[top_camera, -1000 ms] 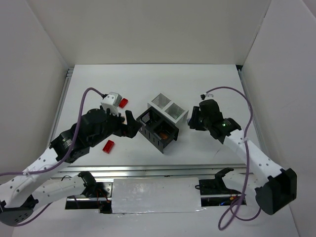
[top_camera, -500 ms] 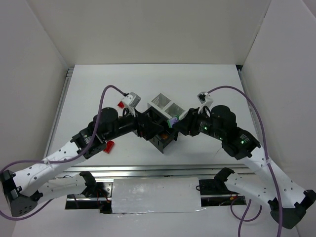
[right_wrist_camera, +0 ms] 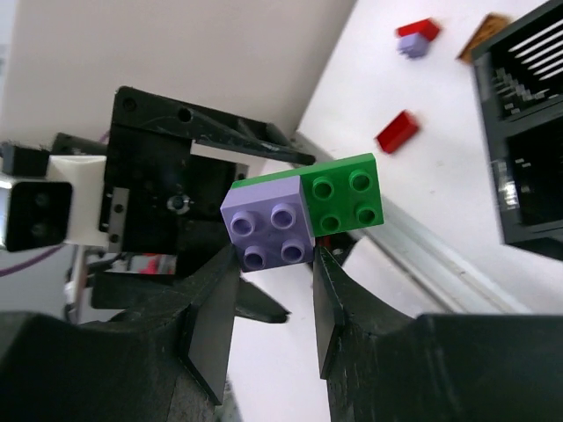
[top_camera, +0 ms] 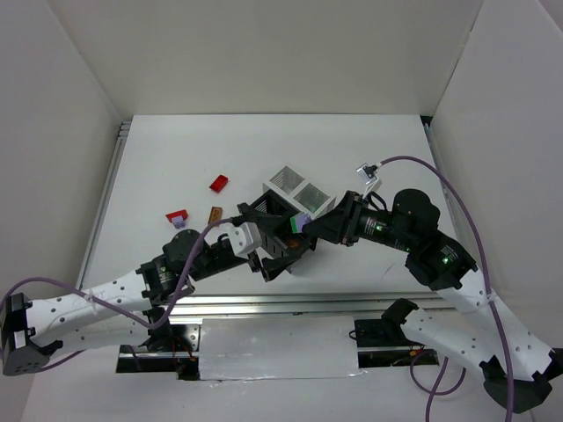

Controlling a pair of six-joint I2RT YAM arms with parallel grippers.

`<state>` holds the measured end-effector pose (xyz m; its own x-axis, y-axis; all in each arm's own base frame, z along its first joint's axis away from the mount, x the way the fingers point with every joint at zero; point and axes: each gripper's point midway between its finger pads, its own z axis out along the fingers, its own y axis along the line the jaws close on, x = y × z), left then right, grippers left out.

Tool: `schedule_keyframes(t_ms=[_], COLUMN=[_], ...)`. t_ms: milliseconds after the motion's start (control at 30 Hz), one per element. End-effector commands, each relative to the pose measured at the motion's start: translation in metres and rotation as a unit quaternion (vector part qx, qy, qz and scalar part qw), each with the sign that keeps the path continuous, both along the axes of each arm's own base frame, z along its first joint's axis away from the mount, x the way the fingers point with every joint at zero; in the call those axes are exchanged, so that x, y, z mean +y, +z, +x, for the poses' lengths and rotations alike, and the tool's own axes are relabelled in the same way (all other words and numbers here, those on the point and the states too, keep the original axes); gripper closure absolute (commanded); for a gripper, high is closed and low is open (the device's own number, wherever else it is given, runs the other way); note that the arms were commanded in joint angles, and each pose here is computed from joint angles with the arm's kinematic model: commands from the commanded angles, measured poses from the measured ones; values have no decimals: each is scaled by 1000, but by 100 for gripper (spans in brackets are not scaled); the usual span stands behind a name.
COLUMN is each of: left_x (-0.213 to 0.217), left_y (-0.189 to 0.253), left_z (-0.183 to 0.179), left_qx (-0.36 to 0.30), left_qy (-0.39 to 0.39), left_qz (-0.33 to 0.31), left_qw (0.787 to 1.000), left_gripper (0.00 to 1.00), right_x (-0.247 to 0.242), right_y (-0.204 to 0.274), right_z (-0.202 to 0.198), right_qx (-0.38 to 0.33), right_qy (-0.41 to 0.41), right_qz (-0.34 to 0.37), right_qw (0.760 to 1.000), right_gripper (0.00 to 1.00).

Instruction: Sort the legos into containers by color

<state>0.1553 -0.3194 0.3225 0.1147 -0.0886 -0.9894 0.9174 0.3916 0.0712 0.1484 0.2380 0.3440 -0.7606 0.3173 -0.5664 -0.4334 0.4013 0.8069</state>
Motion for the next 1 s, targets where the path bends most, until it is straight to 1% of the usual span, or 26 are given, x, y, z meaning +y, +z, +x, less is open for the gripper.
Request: schedule_keyframes(t_ms=[0,133,233,267,367,533,567,633,733,767,800,833,900,933,967], left_x=[3,6,3,0,-3,-9,-10,-13,-14,-14,-14,-14,-16,-17,-18], left_y=[51,68,75,71,72,71,69,68,65,66,64,67,69,66,68], left_z=[5,-2,-5,-4,-5,-6,-6,-10,-12,-11,-11,-11,-12,-12,-12], left_qx=[-119,-140,-142,-139,-140,-143,-139,-141,-137,-136,-134,-133,-131,-127,-125], left_qy=[32,37,29,25,27,17,17,3,-4,-2,-2,-2,-6,-10,-9], left_qz=[-34,-45,-40,-30,-30,-24,-18,-16,-13,-14,-11,-13,-9,0,0], left_qw=[992,988,989,989,989,989,990,990,990,991,991,991,991,992,992], left_gripper=[0,0,0,1,2,10,15,19,29,38,43,50,56,58,74], right_x=[4,4,5,6,5,9,9,8,6,6,6,7,7,6,4], right_y=[44,43,45,44,45,45,47,49,52,52,52,49,46,47,46], right_z=[-26,-33,-36,-38,-38,-45,-47,-46,-46,-46,-46,-46,-43,-43,-41], right_qx=[-16,-6,-3,-1,1,6,4,1,-4,-3,-3,0,0,-4,-9], right_qy=[54,66,77,82,81,108,112,108,103,103,105,106,99,95,88], right_qz=[66,70,71,69,65,76,79,81,79,77,77,75,71,72,69], right_qw=[996,995,995,994,995,991,991,991,992,992,991,992,993,993,994], right_gripper=[92,93,93,94,94,94,94,94,95,95,95,95,96,100,100])
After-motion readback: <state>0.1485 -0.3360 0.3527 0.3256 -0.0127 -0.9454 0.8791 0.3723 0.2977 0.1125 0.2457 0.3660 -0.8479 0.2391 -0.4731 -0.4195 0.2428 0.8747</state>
